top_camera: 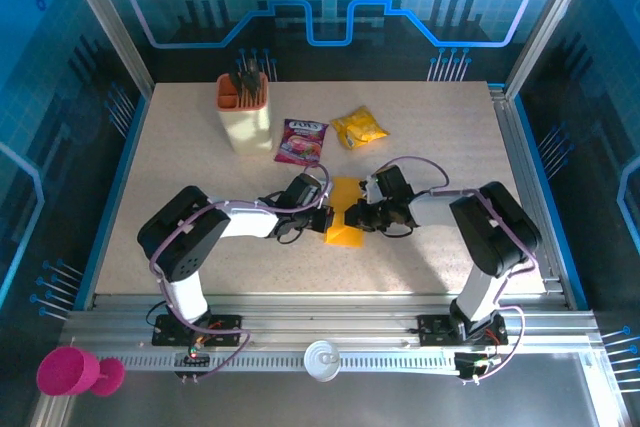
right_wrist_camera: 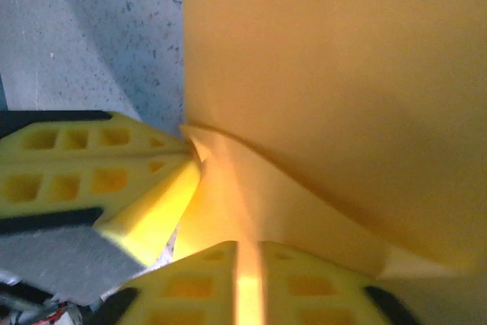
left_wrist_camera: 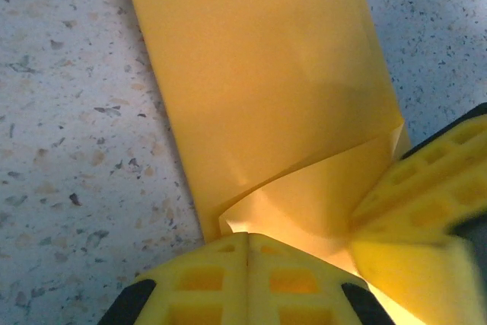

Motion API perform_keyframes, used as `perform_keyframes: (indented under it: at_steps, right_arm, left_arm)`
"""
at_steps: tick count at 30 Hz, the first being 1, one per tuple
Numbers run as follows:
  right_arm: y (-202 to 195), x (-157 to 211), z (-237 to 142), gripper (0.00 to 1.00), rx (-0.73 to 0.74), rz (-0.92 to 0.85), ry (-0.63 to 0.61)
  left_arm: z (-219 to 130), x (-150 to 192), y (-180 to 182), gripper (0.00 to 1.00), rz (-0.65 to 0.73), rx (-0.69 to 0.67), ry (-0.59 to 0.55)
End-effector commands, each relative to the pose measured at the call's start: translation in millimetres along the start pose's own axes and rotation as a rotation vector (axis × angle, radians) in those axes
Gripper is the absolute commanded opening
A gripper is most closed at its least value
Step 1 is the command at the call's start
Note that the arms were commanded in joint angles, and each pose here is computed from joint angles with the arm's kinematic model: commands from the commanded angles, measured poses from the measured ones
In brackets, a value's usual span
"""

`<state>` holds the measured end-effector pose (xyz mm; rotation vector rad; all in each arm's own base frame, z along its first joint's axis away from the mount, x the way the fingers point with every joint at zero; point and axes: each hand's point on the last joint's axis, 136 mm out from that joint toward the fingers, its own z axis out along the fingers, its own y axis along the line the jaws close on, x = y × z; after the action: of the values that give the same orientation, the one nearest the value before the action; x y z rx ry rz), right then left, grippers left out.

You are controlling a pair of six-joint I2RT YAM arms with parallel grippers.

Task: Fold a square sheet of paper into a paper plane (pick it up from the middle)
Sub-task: Fold the triangle a second time at the center of the table, then turn over the paper at the center of the table.

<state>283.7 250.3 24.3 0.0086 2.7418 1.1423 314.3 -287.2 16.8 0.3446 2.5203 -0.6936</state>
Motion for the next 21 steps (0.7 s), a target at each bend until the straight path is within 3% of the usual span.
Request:
perform_keyframes:
  at_steps: [1, 6, 21]
  right_arm:
    - [0, -1, -27, 0.26, 0.04, -0.026, -0.029]
    - [-15, 4, -45, 0.38, 0.099, -0.011, -0.066]
    - [-26, 20, -20, 0.38, 0.084, 0.03, -0.029]
  left_arm:
    - [6, 15, 8, 0.0, 0.001, -0.013, 0.05]
    - [2, 16, 7, 0.0, -0.001, -0.005, 0.044]
    - [-1, 22, 8, 0.0, -0.012, 0.0, 0.047]
